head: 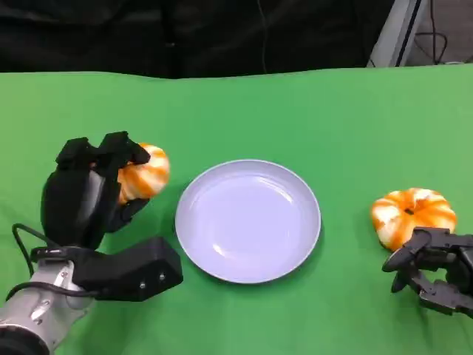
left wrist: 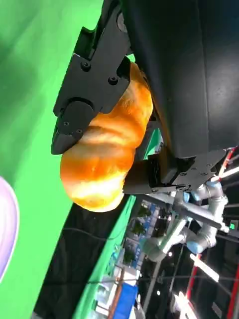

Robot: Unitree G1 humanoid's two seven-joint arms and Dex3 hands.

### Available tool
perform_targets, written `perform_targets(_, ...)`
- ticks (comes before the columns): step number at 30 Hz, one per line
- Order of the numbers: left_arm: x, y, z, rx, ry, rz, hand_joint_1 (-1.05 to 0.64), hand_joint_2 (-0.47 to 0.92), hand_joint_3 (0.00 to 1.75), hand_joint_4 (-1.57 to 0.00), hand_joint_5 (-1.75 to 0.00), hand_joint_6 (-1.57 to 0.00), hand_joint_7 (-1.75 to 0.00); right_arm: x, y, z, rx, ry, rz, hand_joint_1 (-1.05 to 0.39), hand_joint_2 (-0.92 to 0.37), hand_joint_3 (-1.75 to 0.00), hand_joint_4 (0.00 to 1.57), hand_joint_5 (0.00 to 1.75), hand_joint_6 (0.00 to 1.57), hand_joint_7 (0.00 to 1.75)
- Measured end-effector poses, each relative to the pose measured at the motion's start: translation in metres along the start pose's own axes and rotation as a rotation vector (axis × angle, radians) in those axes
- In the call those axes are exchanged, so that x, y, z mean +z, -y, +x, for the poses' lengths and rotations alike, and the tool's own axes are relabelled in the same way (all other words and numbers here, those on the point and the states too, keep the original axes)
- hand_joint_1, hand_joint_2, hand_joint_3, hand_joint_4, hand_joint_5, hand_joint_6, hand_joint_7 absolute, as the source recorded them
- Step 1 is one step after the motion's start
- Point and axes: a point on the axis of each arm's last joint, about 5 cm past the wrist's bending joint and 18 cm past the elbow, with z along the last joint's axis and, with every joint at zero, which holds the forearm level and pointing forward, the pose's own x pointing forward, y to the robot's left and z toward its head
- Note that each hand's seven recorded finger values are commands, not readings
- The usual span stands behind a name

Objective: Grasp the bread from the table and place it into the plate.

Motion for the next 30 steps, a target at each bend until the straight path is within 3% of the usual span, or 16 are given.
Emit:
perform_targets(9,0.016,0.005,0.003,-0.007,0.053,-0.05,-0.07,0.92,0.3,-0.55,-1.62,-0.68,-1.18,0.0,-0.0001,0.0,-0.005,0.0,-0.001,0.05,-0.82,-0.63,0.88,1.35,0.95,0.93)
perform_targets(30,0.053,0.026,0.0,-0.084,0.163,-0.161,-0.04,0.92,0.26,-0.51,-1.72,-0.6,-1.38,0.0,-0.0012,0.0,-0.008,-0.003,0.001,0.05,-0.8,-0.68,0.88,1.35,0.95,0.93)
